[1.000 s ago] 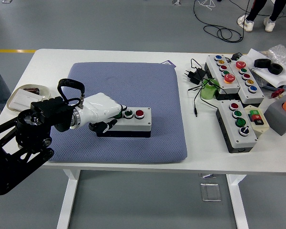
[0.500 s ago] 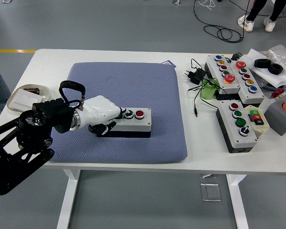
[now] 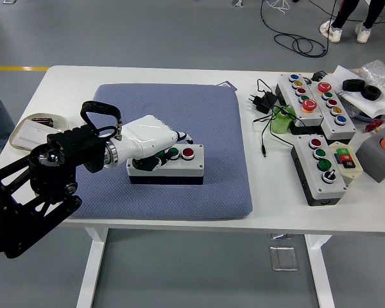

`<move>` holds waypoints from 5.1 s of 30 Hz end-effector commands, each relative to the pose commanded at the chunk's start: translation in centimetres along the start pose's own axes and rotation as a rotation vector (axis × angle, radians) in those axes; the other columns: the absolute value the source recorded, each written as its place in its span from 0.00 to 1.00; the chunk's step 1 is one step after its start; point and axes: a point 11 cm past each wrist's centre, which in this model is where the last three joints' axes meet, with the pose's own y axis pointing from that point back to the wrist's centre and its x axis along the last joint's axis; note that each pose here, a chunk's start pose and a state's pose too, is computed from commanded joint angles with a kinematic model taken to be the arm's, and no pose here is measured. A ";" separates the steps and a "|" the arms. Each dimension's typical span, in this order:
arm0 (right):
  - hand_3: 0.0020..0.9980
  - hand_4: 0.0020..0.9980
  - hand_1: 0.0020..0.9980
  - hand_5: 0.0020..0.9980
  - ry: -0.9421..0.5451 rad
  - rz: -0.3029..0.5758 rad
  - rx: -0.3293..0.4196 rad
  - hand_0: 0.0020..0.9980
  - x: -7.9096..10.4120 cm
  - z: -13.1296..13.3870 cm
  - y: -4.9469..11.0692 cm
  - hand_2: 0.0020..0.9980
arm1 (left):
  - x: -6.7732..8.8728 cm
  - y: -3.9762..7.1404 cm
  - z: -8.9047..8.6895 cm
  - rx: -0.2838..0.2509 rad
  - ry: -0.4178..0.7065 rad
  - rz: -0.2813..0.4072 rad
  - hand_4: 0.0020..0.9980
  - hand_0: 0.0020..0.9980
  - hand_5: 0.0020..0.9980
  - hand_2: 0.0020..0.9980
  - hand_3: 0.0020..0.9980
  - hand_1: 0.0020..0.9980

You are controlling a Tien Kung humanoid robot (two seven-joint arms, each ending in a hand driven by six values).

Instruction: Pick up the button,place it on the desk,press the button,press the button

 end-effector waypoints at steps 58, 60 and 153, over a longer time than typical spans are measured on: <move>0.62 0.42 0.70 0.26 -0.002 0.003 0.000 0.71 0.1 0.1 0.0 0.77 | 3.6 5.1 -11.2 0.210 0.840 0.670 0.83 0.51 1.00 0.68 0.96 0.61; 0.62 0.42 0.70 0.26 0.000 0.004 0.000 0.71 0.1 0.1 0.0 0.77 | 3.0 5.2 -11.7 0.212 0.922 0.677 0.80 0.81 1.00 0.93 0.97 0.85; 0.62 0.42 0.70 0.25 -0.010 0.005 -0.021 0.71 0.0 1.1 -0.2 0.77 | -8.9 9.9 -16.2 0.239 1.745 0.603 0.73 0.81 1.00 0.94 0.93 0.86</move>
